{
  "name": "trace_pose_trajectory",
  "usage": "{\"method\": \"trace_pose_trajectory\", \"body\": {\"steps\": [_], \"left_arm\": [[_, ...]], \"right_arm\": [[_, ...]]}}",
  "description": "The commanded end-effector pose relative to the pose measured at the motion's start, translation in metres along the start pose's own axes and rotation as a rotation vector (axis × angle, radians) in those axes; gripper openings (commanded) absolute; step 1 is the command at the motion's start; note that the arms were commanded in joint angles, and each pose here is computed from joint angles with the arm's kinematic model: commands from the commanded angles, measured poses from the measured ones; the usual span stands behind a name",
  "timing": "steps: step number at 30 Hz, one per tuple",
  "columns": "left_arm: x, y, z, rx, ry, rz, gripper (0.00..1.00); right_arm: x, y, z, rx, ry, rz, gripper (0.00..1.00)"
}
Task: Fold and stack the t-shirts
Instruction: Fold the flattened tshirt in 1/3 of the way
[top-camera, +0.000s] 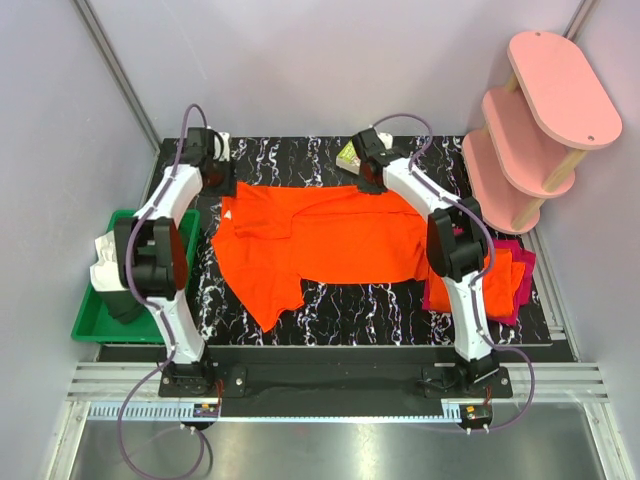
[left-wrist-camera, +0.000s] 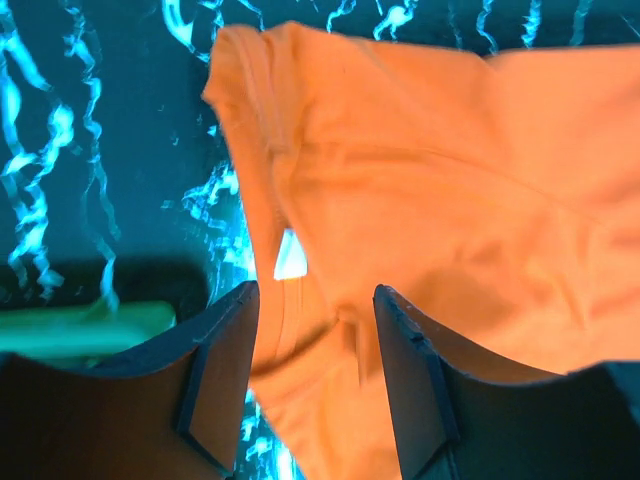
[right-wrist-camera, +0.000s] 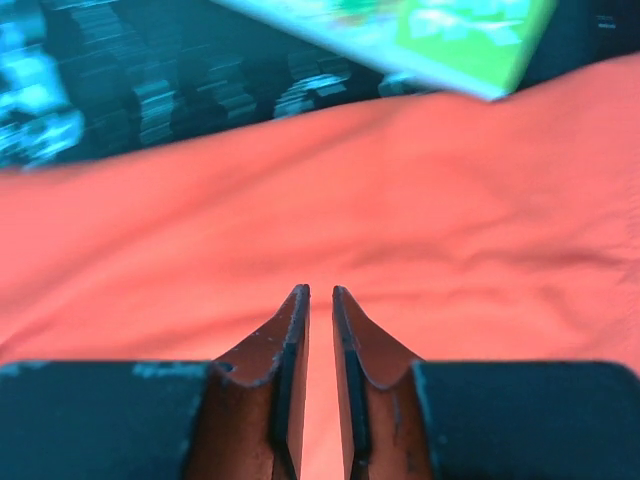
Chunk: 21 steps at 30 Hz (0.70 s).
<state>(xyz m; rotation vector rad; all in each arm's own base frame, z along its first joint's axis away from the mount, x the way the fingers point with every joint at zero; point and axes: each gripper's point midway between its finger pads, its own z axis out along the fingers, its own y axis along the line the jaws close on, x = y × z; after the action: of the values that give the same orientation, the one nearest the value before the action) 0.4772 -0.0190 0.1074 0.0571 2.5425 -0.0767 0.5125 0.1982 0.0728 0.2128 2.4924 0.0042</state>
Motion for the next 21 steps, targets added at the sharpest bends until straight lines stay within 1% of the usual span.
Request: {"method": "trace_pose_trajectory", "body": {"steps": [1,2,4,5,6,7,8,9,10,12,16,21], "left_arm": [[0.018,-0.002,-0.018,0.014,-0.028,0.034,0.55],[0.04,-0.003,-0.014,0.02,0.014,0.035,0.55],[0.05,-0.004,-0.022,0.027,0.008,0.035,0.54],[0.069,-0.008,-0.02,0.049,0.041,0.029,0.54],[0.066,-0.011,-0.03,0.062,0.0,0.031,0.54],[0.083,-0.016,-0.028,0.089,0.022,0.024,0.54],[0.088,-0.019,-0.029,0.102,0.017,0.021,0.54],[0.085,-0.022,-0.034,0.116,-0.017,0.016,0.54],[0.095,-0.026,-0.031,0.137,-0.004,0.013,0.54],[0.094,-0.028,-0.028,0.141,-0.021,-0.001,0.55],[0.089,-0.023,-0.016,0.112,-0.024,-0.033,0.55],[0.079,-0.022,-0.007,0.104,-0.051,-0.062,0.56]], "right_arm": [[-0.024,0.052,-0.076,-0.13,-0.125,-0.04,0.22],[-0.017,0.054,-0.081,-0.132,-0.119,-0.042,0.22],[0.001,0.057,-0.084,-0.127,-0.098,-0.068,0.22],[0.004,0.057,-0.091,-0.13,-0.103,-0.076,0.22],[0.009,0.059,-0.094,-0.126,-0.108,-0.087,0.22],[0.018,0.055,-0.096,-0.119,-0.095,-0.098,0.22],[0.022,0.053,-0.097,-0.11,-0.093,-0.099,0.21],[0.035,0.049,-0.095,-0.096,-0.075,-0.111,0.21],[0.035,0.046,-0.102,-0.097,-0.082,-0.097,0.21],[0.048,0.038,-0.101,-0.078,-0.062,-0.096,0.2],[0.054,0.029,-0.117,-0.075,-0.075,-0.06,0.19],[0.066,0.015,-0.122,-0.053,-0.066,-0.046,0.18]]}}
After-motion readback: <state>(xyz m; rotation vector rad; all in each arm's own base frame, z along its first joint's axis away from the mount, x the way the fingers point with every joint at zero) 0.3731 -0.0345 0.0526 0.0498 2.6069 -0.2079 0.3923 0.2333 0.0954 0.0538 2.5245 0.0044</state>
